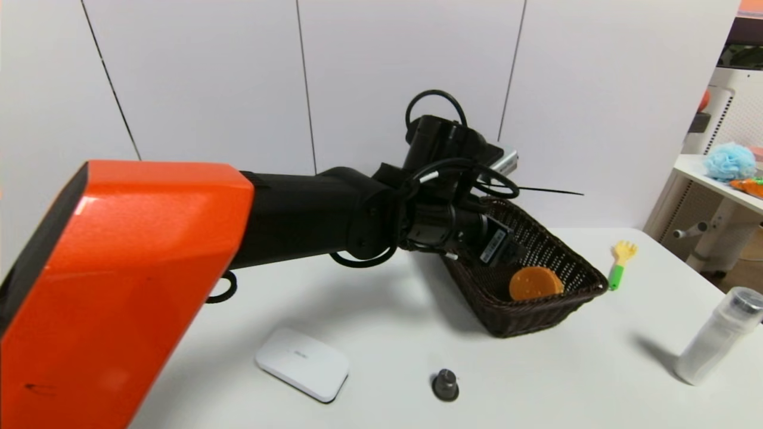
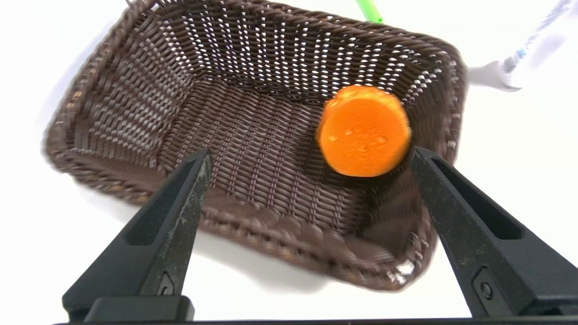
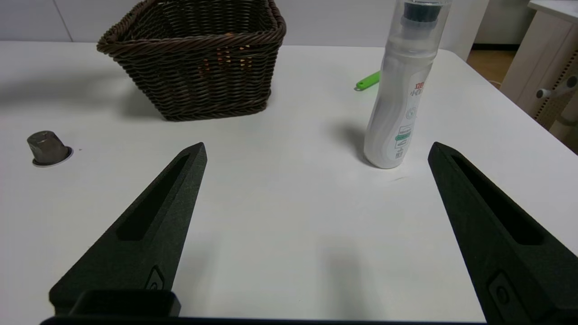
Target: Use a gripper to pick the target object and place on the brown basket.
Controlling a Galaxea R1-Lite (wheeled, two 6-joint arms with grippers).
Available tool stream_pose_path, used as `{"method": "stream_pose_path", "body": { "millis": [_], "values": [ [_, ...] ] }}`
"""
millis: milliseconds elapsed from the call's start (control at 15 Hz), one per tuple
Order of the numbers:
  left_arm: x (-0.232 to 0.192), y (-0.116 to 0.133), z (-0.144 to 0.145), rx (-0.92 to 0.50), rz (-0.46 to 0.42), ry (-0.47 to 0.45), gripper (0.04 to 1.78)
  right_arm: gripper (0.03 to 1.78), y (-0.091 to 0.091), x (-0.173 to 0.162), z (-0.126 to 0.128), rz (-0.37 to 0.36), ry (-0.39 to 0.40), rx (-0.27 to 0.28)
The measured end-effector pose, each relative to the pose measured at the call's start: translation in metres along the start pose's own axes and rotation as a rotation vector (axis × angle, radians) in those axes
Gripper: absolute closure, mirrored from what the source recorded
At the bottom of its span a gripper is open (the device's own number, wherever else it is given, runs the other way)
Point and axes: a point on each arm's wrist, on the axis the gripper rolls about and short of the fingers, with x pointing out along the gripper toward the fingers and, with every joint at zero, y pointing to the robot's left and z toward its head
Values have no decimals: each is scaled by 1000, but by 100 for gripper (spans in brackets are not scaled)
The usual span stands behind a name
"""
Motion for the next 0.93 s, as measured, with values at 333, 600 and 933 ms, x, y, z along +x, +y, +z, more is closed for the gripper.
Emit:
{"method": "stream_pose_path", "body": {
  "millis": [333,600,933],
  "values": [
    [-98,12,0,-25,64,24,18,12,0,0,0,0,0,0],
    [-221,33,-59,-65,259,40,15,12,0,0,0,0,0,0],
    [-344,-14,-166,-112,580,-117,14,12,0,0,0,0,0,0]
  ]
}}
